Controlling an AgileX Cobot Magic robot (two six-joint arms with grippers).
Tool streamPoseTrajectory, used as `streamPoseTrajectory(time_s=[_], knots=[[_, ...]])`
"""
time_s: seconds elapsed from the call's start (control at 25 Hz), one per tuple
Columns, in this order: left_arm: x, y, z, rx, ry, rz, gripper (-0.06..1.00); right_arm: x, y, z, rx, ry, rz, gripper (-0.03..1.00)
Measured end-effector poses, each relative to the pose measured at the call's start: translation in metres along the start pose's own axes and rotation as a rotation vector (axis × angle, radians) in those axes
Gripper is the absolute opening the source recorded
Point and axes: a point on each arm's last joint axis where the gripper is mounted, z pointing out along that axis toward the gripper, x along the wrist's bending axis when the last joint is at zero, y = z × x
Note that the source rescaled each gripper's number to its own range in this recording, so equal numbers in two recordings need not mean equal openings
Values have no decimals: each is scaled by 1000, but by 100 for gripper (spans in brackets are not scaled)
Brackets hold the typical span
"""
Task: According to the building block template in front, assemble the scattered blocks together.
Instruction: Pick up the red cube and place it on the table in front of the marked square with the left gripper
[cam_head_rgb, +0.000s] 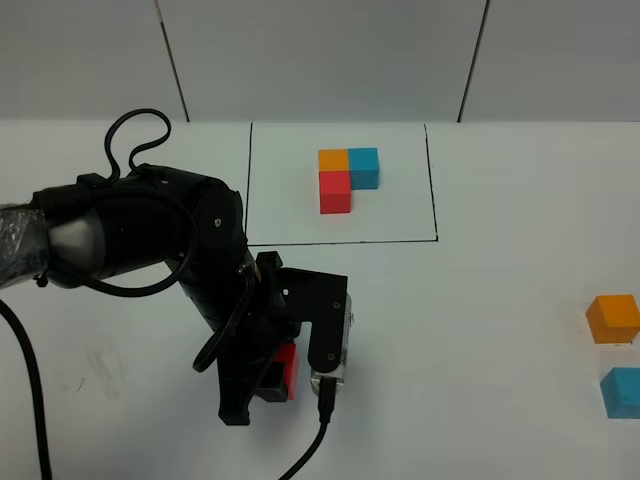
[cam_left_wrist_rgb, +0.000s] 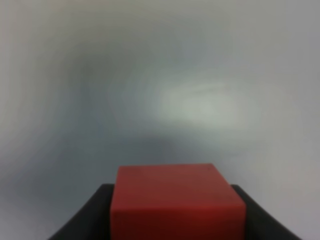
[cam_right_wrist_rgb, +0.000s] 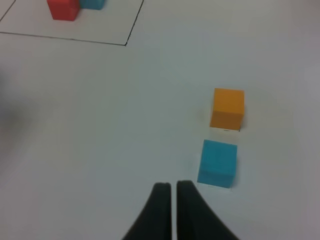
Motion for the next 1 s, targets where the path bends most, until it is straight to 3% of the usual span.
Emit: streamPoseTrajectory(time_s=[1.0], knots=[[11,-17,29,64,-14,-37,46,0,0,0,0,0,0,0]])
